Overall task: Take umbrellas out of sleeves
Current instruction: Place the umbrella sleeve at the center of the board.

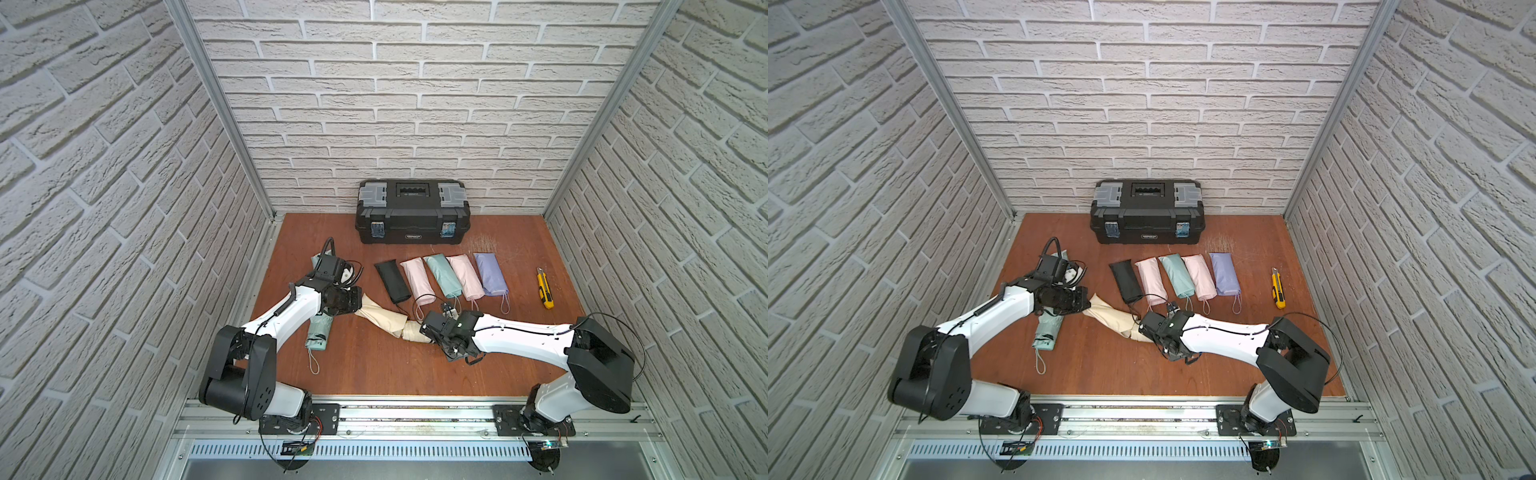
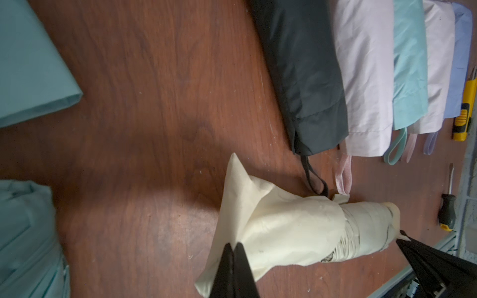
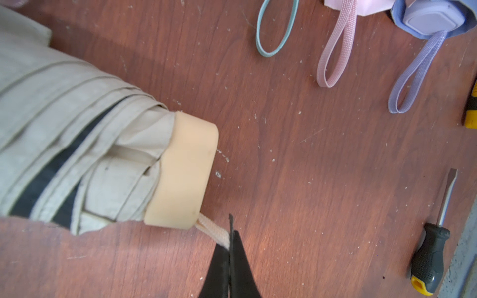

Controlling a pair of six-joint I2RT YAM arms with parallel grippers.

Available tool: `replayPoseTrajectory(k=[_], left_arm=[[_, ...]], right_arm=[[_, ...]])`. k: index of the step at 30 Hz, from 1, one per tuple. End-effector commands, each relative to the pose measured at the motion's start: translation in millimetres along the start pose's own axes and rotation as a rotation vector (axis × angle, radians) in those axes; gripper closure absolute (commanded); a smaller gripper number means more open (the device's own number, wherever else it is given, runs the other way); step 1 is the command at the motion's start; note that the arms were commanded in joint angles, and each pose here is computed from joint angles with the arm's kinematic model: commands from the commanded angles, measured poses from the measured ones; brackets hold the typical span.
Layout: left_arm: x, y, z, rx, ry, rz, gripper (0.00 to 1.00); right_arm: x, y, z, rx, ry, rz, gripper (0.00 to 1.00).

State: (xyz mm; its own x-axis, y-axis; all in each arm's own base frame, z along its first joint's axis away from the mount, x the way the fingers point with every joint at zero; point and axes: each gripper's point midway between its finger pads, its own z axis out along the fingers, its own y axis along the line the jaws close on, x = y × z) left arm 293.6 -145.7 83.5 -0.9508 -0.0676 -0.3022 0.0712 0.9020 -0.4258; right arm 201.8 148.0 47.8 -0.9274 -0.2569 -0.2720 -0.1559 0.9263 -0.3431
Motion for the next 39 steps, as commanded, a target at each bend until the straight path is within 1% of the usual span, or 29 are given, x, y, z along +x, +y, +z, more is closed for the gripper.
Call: replayPoseTrajectory(k=[1, 2, 4, 5, 7, 9, 10, 11, 13, 19, 25, 29, 31, 35, 37, 39], left_arm=[[-4.0, 2.6, -11.7, -0.034, -0.012, 0.041, 1.00], [-4.4, 2.7, -13.2, -0.039, -0.013, 0.047, 1.00], [-5.9, 2.1, -16.5, -0.044, -0.017, 0.061, 1.00], [-6.4, 1.7, -17.6, -0.046, -0.015, 0.069, 1.00], [-7.4, 0.7, -20.1, -0.048, -0.012, 0.085, 1.00], [-9.7, 0.4, -24.0, -0.058, -0.013, 0.103, 1.00], [-10.7, 0.4, -25.6, -0.064, -0.013, 0.112, 1.00], [-12.2, 0.0, -27.6, -0.067, -0.015, 0.121, 1.00], [-15.0, -1.7, -31.3, -0.072, -0.019, 0.143, 1.00], [-32.4, -4.2, -43.4, -0.109, -0.050, 0.213, 1.00], [-56.4, 2.0, -48.7, -0.200, -0.050, 0.321, 1.00], [-71.1, 1.3, -47.8, -0.222, -0.049, 0.435, 1.00], [-76.2, -2.8, -45.4, -0.211, -0.054, 0.524, 1.00], [-92.8, -4.3, -47.4, -0.243, -0.121, 0.668, 1.00], [-98.2, -6.2, -47.0, -0.244, -0.130, 0.726, 1.00], [-104.4, -7.6, -46.5, -0.243, -0.132, 0.756, 1.00]], right_arm=[[-2.2, -8.0, -5.6, 0.019, -0.027, 0.025, 0.97], [-2.1, -7.5, -5.6, 0.015, -0.027, 0.025, 0.96], [-2.9, -4.7, -6.1, -0.004, -0.030, 0.022, 0.92], [-3.2, -2.5, -6.4, -0.017, -0.033, 0.022, 0.85], [-5.0, 2.6, -8.0, -0.053, -0.044, 0.022, 0.63], [-7.0, 6.7, -10.6, -0.087, -0.058, 0.027, 0.35], [-7.5, 7.0, -11.6, -0.095, -0.063, 0.030, 0.25], [-7.6, 6.4, -12.5, -0.100, -0.069, 0.034, 0.17], [-9.2, 4.3, -15.2, -0.101, -0.083, 0.037, 0.15], [-8.5, -3.8, -17.5, -0.079, -0.096, 0.042, 0.16], [-4.5, -7.4, -15.5, -0.072, -0.095, 0.049, 0.18], [-3.8, -7.4, -14.4, -0.075, -0.100, 0.057, 0.18], [-3.2, -7.7, -13.7, -0.073, -0.099, 0.056, 0.18], [-2.8, -7.4, -12.1, -0.074, -0.102, 0.056, 0.18], [-1.8, -7.3, -10.2, -0.070, -0.099, 0.054, 0.18], [-1.9, -7.4, -9.1, -0.067, -0.097, 0.054, 0.18]])
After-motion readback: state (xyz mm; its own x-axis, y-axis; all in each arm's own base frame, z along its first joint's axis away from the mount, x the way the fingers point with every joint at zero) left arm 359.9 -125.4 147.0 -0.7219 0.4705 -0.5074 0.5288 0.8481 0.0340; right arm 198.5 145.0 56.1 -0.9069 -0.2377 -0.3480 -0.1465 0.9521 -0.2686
